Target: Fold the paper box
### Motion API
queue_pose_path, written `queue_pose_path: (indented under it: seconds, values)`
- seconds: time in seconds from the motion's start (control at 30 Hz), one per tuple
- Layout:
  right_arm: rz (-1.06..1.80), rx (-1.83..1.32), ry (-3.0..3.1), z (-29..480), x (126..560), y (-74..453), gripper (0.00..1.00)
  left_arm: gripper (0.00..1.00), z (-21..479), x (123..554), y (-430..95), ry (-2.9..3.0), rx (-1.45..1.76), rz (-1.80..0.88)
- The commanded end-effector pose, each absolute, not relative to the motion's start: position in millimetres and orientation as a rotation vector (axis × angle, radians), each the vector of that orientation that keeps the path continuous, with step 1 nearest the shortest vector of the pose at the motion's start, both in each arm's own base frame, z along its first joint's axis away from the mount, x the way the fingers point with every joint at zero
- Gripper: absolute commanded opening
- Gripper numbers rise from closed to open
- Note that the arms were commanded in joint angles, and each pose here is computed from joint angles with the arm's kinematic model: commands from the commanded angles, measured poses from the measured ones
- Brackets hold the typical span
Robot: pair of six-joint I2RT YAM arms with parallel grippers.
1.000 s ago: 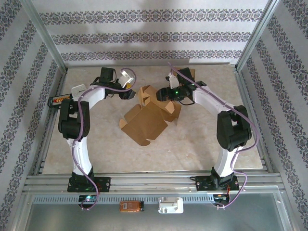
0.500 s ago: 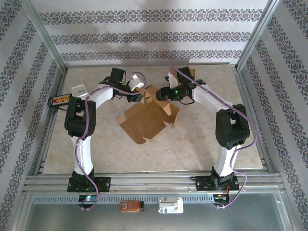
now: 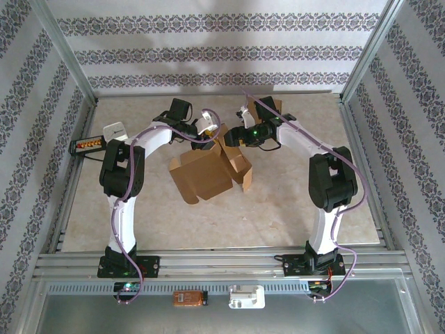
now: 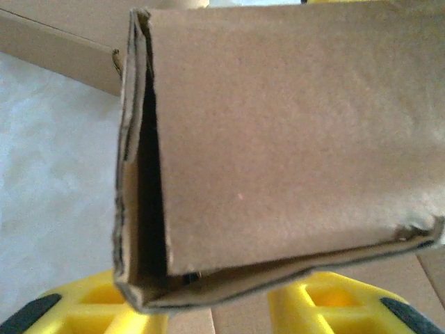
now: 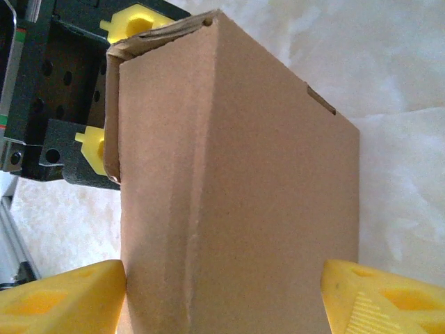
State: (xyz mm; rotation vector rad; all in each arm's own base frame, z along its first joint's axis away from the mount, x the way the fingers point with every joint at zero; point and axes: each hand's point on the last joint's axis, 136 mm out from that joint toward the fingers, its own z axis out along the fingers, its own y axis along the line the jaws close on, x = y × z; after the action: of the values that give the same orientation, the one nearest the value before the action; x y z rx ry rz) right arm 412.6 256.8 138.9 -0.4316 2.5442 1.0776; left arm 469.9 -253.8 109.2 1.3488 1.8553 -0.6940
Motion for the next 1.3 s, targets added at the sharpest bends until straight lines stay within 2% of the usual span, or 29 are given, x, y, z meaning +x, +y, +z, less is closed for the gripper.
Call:
queue_pose_path:
  seconds: [0.0,0.27,0.4,0.57,0.6,0.67,0.7,0.77,0.97,1.13,1.27]
  values:
    - [1.137,-0.465,2.542,134.8,413.8,259.6,0.73,0.33,106.0,459.8,-277.7,1.77,1.424,-0.747]
    - [1.227,-0.537,2.487,143.2,410.8,269.7,0.7,0.12,108.0,466.0,-293.2,1.723,1.396,-0.751]
    - [1.203,-0.521,2.492,142.3,414.1,264.8,0.71,0.09,109.6,472.1,-293.3,1.742,1.332,-0.729]
    - [1.208,-0.528,2.483,146.0,413.6,263.8,0.7,0.16,108.9,482.5,-289.1,1.76,1.282,-0.648]
    - [1.209,-0.532,2.482,146.4,413.4,264.0,0.71,0.2,109.3,483.5,-290.1,1.758,1.277,-0.651]
    - [1.209,-0.531,2.481,146.5,413.6,263.6,0.71,0.39,112.1,486.1,-293.3,1.748,1.258,-0.665]
    - [1.209,-0.532,2.481,146.5,413.5,263.8,0.71,0.4,112.4,486.9,-294.8,1.741,1.253,-0.674]
    - [1.211,-0.533,2.481,146.6,413.1,264.0,0.7,0.35,112.2,488.4,-298.8,1.732,1.253,-0.686]
    - [1.184,-0.521,2.486,149.3,413.7,261.4,0.72,0.06,109.0,488.0,-303.0,1.785,1.227,-0.684]
    - [1.068,-0.347,2.519,161.3,424.1,248.7,0.76,0.0,103.4,494.6,-279.8,2.0,1.044,-0.509]
    - [1.082,-0.197,2.515,165.4,423.2,247.4,0.77,0.0,98.1,498.4,-256.8,2.076,0.842,-0.299]
